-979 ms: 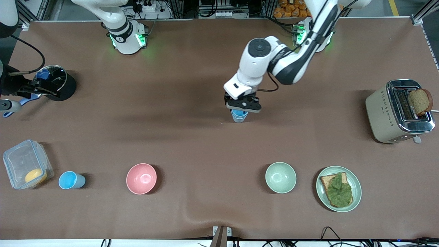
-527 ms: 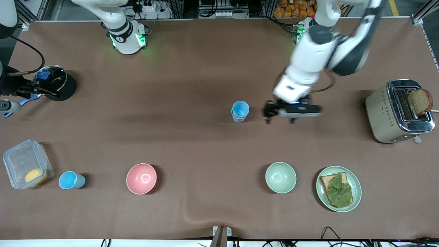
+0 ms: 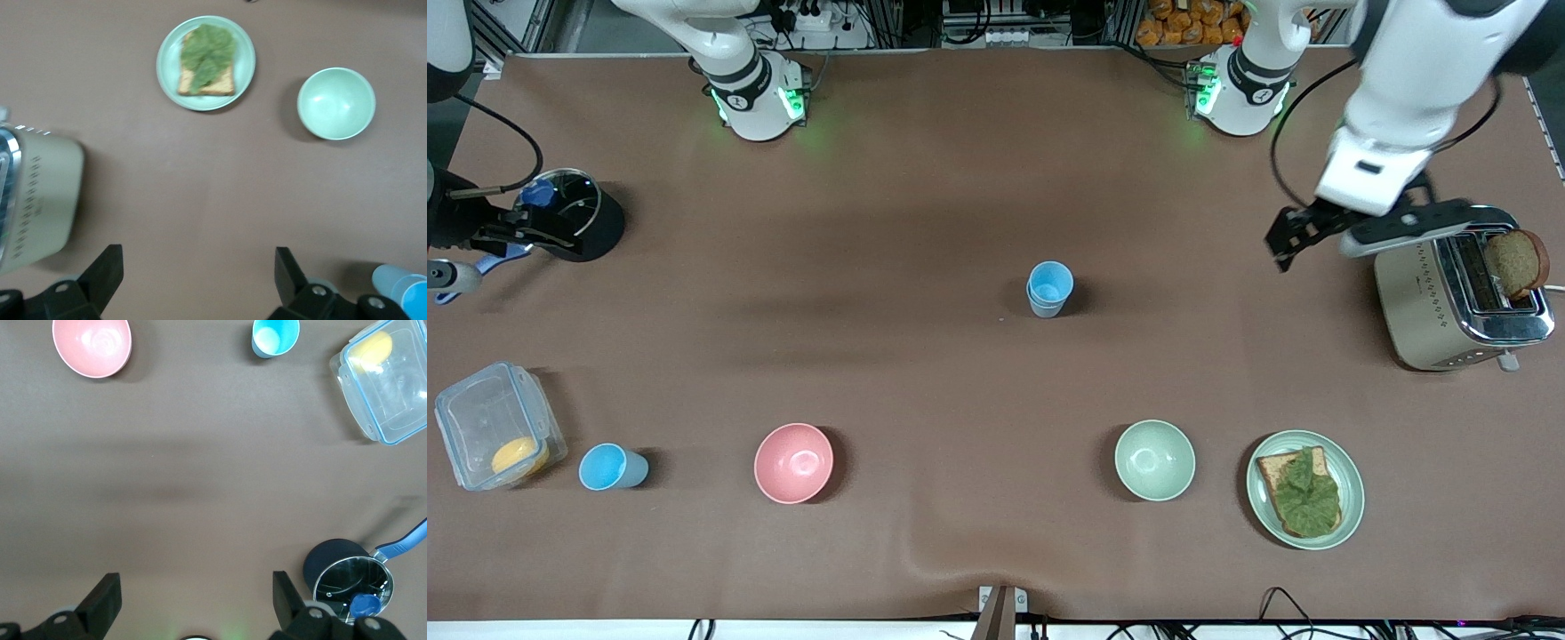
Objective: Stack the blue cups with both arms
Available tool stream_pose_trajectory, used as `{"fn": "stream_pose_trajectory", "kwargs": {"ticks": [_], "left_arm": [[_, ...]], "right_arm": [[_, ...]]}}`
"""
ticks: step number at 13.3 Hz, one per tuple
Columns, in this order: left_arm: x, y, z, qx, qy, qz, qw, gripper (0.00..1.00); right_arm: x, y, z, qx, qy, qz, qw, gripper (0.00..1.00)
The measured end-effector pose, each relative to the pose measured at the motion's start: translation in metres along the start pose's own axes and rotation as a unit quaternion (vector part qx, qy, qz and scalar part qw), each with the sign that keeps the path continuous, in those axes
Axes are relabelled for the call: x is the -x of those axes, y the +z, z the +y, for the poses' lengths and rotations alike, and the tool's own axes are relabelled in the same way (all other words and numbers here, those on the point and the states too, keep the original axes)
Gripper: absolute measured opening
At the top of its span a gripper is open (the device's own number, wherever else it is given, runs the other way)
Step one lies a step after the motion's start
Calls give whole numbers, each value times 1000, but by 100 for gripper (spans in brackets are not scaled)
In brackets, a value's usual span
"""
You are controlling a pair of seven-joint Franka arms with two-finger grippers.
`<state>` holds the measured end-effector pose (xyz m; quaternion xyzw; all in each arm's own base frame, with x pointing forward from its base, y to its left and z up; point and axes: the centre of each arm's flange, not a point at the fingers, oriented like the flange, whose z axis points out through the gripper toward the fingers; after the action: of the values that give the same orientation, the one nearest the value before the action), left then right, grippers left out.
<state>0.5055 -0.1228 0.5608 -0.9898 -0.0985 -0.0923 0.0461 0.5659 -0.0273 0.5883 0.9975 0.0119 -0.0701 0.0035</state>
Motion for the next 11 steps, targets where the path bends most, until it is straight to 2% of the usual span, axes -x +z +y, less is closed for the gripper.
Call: {"fn": "stream_pose_trajectory", "kwargs": {"ticks": [2,6,9,11], "left_arm": [[-14,-22,-36,6,4,-27,1000,100],[-35,-58,-103,9,15,-48,999,100],[-53,-71,-109,20,5,-60,998,100],[-65,-62,-101,42,3,-72,997,100]], "right_arm": [[0,0,0,0,0,0,1000,100],[0,0,0,0,0,0,1000,100],[0,0,0,0,0,0,1000,100],[0,0,1,0,1,0,1000,100]]}}
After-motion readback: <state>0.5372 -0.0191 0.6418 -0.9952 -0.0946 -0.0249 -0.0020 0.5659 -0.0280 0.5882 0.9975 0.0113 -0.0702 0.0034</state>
